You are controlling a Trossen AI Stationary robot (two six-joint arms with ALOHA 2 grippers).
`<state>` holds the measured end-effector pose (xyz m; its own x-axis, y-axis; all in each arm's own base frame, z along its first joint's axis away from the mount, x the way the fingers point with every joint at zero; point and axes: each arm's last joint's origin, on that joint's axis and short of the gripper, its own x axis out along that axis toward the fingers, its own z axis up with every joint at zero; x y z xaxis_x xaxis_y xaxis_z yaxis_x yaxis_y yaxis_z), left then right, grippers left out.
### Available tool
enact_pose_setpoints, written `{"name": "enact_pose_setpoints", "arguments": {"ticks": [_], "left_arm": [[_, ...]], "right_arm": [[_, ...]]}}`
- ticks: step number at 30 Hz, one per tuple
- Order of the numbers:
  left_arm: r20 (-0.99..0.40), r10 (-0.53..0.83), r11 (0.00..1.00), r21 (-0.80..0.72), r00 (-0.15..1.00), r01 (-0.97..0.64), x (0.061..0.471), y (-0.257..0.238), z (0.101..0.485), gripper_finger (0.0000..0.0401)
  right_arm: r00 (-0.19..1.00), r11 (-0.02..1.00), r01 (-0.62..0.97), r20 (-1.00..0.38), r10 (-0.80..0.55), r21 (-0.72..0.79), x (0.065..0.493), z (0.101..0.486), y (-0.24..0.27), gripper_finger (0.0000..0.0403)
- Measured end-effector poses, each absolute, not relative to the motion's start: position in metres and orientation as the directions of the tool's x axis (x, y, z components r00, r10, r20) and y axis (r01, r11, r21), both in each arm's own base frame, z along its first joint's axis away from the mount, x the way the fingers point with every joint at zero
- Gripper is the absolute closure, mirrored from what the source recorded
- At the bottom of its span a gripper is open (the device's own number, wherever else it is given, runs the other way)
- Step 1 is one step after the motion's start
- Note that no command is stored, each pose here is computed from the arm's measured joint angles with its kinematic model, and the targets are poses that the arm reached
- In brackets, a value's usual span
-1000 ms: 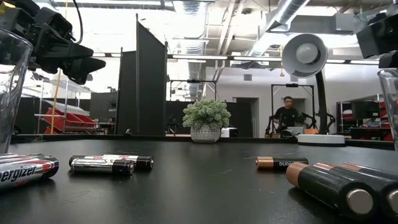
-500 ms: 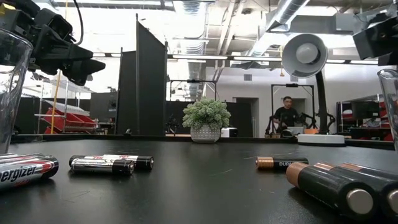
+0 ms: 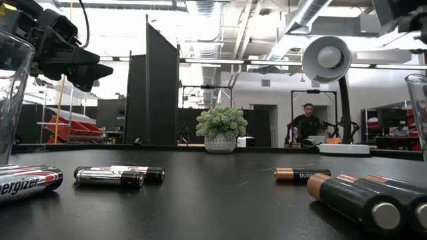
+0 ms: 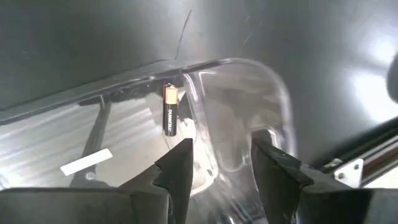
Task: Sort batteries
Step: Put the black battery into the right transparent bin
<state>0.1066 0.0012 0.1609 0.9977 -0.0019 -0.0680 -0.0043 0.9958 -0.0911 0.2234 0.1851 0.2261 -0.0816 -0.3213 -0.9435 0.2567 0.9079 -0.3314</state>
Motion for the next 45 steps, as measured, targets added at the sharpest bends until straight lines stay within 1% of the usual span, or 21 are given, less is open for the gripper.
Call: {"name": "enact_pose_setpoints", "arguments": {"ticks": [2, 6, 9, 12, 16, 18, 22, 27, 29, 36, 40, 42, 45], "left_arm": [[-0.068, -0.002, 0.996, -0.091, 0.998, -0.005, 0.107, 0.001, 0.161, 0.0201], [-0.068, -0.002, 0.996, -0.091, 0.998, -0.005, 0.107, 0.001, 0.161, 0.0201], [-0.068, -0.002, 0.996, -0.091, 0.998, -0.004, 0.107, 0.001, 0.161, 0.0201], [-0.069, -0.002, 0.996, -0.092, 0.998, -0.004, 0.107, 0.001, 0.161, 0.0201], [-0.077, -0.002, 0.996, -0.092, 0.997, -0.005, 0.107, 0.001, 0.16, 0.0201], [-0.087, -0.002, 0.995, -0.097, 0.996, -0.006, 0.106, 0.001, 0.159, 0.0201], [-0.091, -0.003, 0.995, -0.103, 0.996, -0.007, 0.106, 0.001, 0.159, 0.0201], [-0.103, -0.003, 0.995, -0.103, 0.995, -0.008, 0.106, 0.001, 0.157, 0.0201], [-0.109, -0.003, 0.995, -0.099, 0.994, -0.008, 0.106, 0.001, 0.157, 0.0201], [-0.111, -0.003, 0.996, -0.093, 0.994, -0.007, 0.106, 0.001, 0.157, 0.0201], [-0.11, -0.003, 0.997, -0.08, 0.994, -0.006, 0.106, 0.001, 0.157, 0.0201], [-0.11, -0.003, 0.997, -0.076, 0.994, -0.005, 0.106, 0.001, 0.157, 0.0201], [-0.109, -0.003, 0.997, -0.076, 0.994, -0.006, 0.106, 0.001, 0.157, 0.0201]], "right_arm": [[-0.06, 0.908, 0.265, -0.945, -0.321, -0.325, 0.227, 0.236, 0.186, 0.023], [0.036, 0.916, 0.274, -0.949, -0.314, -0.293, 0.238, 0.255, 0.187, 0.0234], [0.136, 0.928, 0.277, -0.946, -0.296, -0.251, 0.251, 0.267, 0.186, 0.0237], [0.266, 0.949, 0.26, -0.932, -0.247, -0.177, 0.271, 0.275, 0.185, 0.0237], [0.425, 0.973, 0.219, -0.892, -0.156, -0.066, 0.302, 0.277, 0.179, 0.0237], [0.468, 0.98, 0.194, -0.874, -0.128, -0.04, 0.318, 0.272, 0.176, 0.0237], [0.458, 0.992, 0.127, -0.886, -0.073, -0.016, 0.347, 0.244, 0.172, 0.0237], [0.347, 0.996, 0.091, -0.937, -0.033, -0.001, 0.364, 0.204, 0.171, 0.0237], [0.319, 0.996, 0.086, -0.947, -0.02, 0.008, 0.367, 0.193, 0.172, 0.0237], [0.292, 0.997, 0.062, -0.956, 0.016, 0.035, 0.37, 0.17, 0.186, 0.0237], [0.261, 0.998, 0.057, -0.965, 0.007, 0.022, 0.367, 0.159, 0.193, 0.0237], [0.25, 0.996, 0.084, -0.968, -0.026, -0.006, 0.366, 0.156, 0.193, 0.0238], [0.224, 0.995, 0.101, -0.973, -0.047, -0.025, 0.366, 0.148, 0.192, 0.0247]]}}
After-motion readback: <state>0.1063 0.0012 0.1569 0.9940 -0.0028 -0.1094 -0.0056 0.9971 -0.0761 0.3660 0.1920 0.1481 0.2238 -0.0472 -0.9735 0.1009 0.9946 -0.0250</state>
